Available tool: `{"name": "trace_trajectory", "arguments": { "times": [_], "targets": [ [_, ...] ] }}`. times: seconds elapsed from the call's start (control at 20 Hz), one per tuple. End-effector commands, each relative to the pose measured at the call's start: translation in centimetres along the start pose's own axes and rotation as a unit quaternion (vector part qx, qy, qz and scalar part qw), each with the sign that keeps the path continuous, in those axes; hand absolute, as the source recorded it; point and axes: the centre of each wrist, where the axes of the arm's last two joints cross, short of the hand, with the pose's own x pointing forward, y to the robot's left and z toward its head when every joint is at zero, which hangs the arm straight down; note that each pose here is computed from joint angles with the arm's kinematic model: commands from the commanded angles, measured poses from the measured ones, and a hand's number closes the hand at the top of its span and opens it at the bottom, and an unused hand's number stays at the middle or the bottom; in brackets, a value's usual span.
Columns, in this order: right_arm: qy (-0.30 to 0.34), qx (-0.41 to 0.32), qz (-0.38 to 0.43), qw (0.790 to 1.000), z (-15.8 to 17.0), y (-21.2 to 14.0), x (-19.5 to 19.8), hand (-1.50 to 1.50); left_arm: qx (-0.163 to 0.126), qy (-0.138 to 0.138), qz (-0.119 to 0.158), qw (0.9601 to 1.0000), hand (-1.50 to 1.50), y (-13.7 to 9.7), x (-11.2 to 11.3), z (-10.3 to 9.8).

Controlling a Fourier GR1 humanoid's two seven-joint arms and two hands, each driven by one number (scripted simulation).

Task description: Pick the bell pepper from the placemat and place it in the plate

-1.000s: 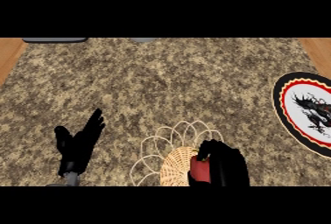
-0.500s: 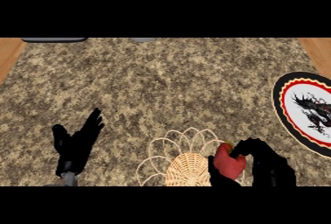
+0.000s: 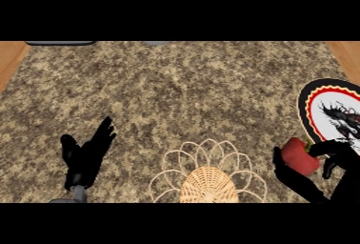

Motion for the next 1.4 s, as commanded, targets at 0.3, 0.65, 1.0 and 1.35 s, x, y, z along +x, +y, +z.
{"name": "trace_trajectory", "arguments": {
  "times": [0.3,0.65,1.0,1.35],
  "targets": [
    [0.027,-0.122,0.026,0.992,-11.2,-3.5,-9.1,1.5,-0.005,0.002,-0.008,1.0,0.0,-0.8,-0.4,0.5],
    [0.015,-0.115,0.025,0.993,-16.6,-2.9,-14.6,1.5,-0.009,0.013,-0.005,0.9999,0.0,-0.3,0.7,-1.3],
    [0.026,-0.114,0.024,0.993,-21.3,-4.5,-18.0,1.5,-0.019,0.006,-0.007,0.9998,0.0,-0.7,1.8,-1.5],
    [0.143,0.068,0.109,0.981,-21.4,-5.9,-20.4,-1.5,-0.023,0.004,-0.011,0.9997,0.0,-2.8,1.0,-1.0]
  ]
}}
